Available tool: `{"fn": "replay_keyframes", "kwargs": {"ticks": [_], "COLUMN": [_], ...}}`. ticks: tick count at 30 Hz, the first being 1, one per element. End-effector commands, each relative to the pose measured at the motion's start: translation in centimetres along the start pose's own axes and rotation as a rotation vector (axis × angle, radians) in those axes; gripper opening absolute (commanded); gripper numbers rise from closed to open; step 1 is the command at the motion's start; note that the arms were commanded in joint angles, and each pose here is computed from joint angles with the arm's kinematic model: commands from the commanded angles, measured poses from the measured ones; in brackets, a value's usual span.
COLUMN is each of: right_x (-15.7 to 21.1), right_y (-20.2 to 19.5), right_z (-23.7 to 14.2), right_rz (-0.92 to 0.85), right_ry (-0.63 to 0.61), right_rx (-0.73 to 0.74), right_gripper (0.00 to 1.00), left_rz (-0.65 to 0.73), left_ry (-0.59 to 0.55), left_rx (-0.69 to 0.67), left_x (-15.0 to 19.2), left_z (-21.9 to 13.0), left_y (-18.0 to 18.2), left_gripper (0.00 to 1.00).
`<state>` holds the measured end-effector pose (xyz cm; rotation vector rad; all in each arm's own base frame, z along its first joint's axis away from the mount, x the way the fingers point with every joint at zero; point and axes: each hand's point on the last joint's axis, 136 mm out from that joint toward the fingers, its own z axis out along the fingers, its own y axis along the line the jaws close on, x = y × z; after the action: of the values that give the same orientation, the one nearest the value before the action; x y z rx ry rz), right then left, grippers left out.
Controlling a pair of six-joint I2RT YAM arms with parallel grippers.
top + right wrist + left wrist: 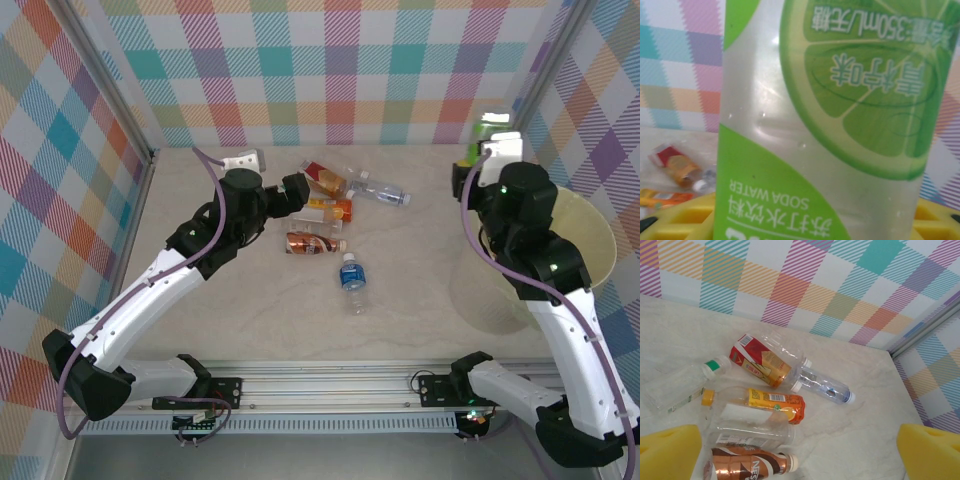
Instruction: Put the plastic bottles in the bin
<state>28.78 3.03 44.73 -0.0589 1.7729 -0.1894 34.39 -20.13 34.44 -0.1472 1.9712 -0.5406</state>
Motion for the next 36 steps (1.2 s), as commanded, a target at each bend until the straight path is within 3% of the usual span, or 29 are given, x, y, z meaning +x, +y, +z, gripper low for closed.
{"fn": "replay_keyframes", "kwargs": {"ticks": [1,5,11,15,23,30,34,36], "right_x": [-0.2,1.6,5.4,7.9,13.3,16.9,18.2,18.5], "right_y": [-3.5,-5.9,-9.1,-11.1,-13.5,-14.7,-15.4,-15.7], "right_z": [-1.7,-1.6,-0.9,-1.2,-2.2,-2.6,-3.1,-3.3], "right_rz": [-0.005,-0.023,-0.049,0.001,0.07,0.133,0.167,0.177], "right_ry": [-0.007,0.064,0.264,0.375,0.536,0.652,0.71,0.73], "right_rx": [0.118,0.226,0.356,0.436,0.552,0.583,0.611,0.626], "right_gripper": [0.38,0.37,0.37,0.38,0.4,0.43,0.5,0.58], "left_rz": [-0.015,-0.025,-0.056,-0.073,-0.131,-0.19,-0.206,-0.214], "left_ry": [0.004,0.02,0.047,0.086,0.172,0.256,0.286,0.292], "left_rx": [-0.008,-0.001,-0.013,0.045,0.037,-0.046,-0.057,-0.061], "left_x": [0.0,0.5,1.4,1.9,3.8,6.8,7.8,7.9], "left_z": [-0.1,0.3,1.2,2.3,4.3,6.3,7.2,7.4], "left_y": [0.4,0.3,0.4,-1.1,-1.6,0.2,0.7,0.9], "left_gripper": [1.0,1.0,1.0,1.0,1.0,1.0,1.0,1.0]}}
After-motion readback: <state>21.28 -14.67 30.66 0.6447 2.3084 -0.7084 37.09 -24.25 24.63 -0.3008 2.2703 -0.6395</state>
